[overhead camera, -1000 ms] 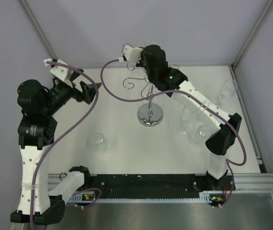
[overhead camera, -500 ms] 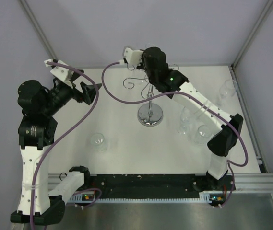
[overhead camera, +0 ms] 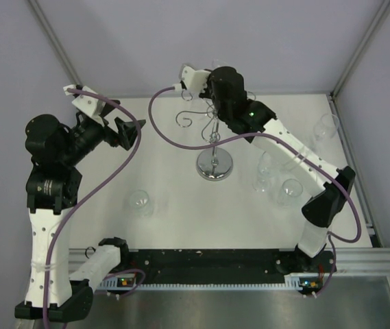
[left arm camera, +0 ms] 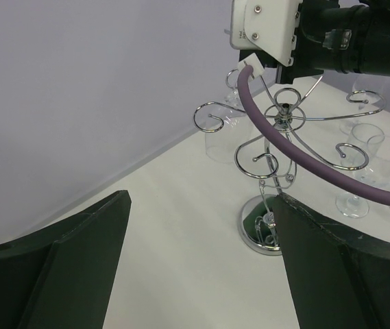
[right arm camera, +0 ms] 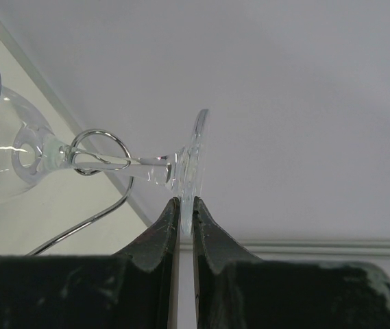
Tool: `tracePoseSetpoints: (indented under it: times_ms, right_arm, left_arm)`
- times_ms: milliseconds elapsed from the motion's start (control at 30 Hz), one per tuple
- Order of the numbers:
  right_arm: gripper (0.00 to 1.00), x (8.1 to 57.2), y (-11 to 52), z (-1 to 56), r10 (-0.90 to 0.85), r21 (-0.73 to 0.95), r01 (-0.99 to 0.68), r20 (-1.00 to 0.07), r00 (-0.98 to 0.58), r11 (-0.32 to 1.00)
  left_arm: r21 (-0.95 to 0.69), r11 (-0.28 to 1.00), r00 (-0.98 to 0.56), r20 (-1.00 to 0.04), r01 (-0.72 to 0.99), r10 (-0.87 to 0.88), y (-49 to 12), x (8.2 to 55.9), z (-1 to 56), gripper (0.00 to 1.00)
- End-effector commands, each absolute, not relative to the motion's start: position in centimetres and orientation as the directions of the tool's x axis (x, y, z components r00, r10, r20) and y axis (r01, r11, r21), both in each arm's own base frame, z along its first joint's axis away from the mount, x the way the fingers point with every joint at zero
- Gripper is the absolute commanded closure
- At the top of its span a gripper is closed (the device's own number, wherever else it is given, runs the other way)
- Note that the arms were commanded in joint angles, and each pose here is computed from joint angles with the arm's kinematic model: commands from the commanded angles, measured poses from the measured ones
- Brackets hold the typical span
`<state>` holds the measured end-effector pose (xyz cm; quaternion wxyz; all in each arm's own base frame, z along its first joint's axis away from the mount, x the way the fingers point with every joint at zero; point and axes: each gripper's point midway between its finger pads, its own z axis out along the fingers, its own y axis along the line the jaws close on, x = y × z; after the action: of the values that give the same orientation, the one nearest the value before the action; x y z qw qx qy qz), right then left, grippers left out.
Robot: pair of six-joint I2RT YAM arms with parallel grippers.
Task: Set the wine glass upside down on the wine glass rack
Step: Turn the wine glass upside down at the wine rack.
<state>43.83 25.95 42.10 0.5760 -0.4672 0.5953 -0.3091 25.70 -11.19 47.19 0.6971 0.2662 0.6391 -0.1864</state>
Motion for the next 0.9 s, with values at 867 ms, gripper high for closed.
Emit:
tracePoseSetpoints:
  times_ms: [867]
  right_arm:
    - [1.0,43.8,21.6,46.9,-0.867,-0.87,-0.066,-0.493,0.074,0.489]
  left_arm:
    - [0.162,0.783,0.16,-0.984,0.601,0.08,-11.3,25.2,48.2,0.09]
